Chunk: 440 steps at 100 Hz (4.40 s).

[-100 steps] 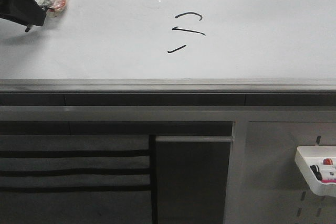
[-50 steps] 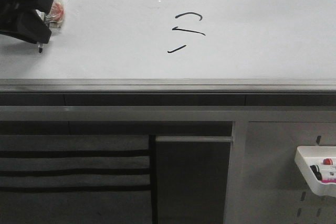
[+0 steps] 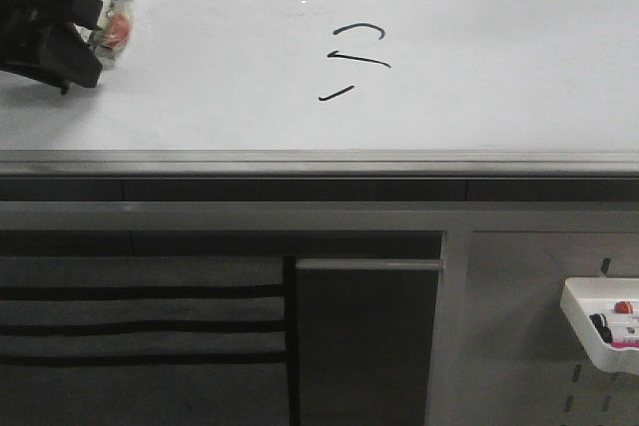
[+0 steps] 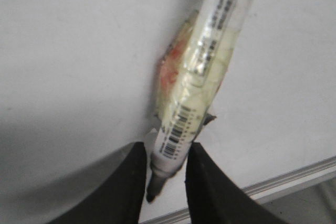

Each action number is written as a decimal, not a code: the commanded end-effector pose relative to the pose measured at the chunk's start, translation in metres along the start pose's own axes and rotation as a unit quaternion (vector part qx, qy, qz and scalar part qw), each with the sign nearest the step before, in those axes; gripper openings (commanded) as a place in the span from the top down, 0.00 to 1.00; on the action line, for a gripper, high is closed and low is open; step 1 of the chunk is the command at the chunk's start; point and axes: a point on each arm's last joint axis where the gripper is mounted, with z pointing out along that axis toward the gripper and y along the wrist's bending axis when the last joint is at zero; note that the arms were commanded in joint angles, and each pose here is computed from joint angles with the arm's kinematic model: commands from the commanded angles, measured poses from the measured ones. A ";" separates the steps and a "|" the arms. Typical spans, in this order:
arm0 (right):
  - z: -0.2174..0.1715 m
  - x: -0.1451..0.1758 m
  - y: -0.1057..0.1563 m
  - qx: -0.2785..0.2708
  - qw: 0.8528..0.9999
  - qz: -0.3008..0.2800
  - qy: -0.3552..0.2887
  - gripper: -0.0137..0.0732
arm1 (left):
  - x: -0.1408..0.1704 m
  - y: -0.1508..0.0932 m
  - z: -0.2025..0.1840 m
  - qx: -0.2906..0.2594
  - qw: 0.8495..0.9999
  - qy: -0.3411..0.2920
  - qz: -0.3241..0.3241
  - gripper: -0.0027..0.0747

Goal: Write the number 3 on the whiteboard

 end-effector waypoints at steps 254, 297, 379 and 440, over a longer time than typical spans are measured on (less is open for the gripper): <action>-0.075 0.122 0.059 0.163 0.960 0.200 -0.107 0.93 | 0.176 -0.012 -0.188 -0.183 0.912 -0.362 0.060 0.99; -0.075 0.122 0.059 0.162 0.960 0.200 -0.106 0.93 | 0.198 -0.013 -0.179 -0.164 0.908 -0.383 0.043 0.99; -0.075 0.122 0.059 0.162 0.960 0.200 -0.106 0.93 | 0.197 -0.013 -0.180 -0.157 0.905 -0.394 0.040 0.99; -0.037 0.209 0.070 0.243 0.917 0.188 -0.256 0.93 | 0.197 -0.013 -0.180 -0.157 0.905 -0.394 0.040 0.99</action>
